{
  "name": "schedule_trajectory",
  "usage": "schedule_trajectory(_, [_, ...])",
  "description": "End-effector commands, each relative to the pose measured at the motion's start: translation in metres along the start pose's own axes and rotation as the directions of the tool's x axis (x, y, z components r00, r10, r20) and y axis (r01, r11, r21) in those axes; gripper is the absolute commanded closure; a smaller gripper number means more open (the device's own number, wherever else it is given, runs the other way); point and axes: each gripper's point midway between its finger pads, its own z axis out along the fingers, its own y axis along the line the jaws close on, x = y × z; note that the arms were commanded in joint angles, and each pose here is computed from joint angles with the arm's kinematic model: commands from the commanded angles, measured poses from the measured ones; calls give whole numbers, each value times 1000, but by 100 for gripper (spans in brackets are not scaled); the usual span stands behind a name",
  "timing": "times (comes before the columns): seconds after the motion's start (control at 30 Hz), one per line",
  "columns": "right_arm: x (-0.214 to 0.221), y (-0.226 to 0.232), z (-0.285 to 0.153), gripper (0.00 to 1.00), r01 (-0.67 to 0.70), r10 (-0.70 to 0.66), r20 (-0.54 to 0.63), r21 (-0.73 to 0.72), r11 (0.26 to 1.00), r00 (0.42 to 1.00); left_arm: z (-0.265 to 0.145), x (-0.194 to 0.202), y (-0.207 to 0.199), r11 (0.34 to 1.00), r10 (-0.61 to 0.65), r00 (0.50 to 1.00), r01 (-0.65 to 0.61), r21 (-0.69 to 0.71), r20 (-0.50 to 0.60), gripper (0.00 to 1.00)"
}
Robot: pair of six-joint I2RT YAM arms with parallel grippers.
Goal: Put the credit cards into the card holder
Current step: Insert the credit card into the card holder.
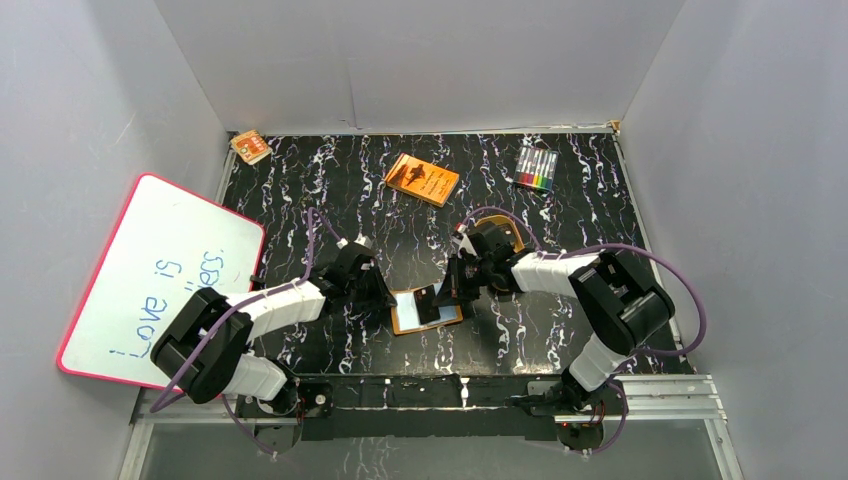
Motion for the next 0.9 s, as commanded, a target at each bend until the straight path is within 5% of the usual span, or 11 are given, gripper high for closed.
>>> schedule_trajectory(0.0, [-11,-3,5,100,0,-1,34,12,1000,999,0,-2,0,1000,10,1000,-10,-6,1,95])
schedule_trajectory(0.87, [4,-27,-4,100,-46,44,27,98,994,999,-2,-3,7,999,4,1000,-3,-42,18,97])
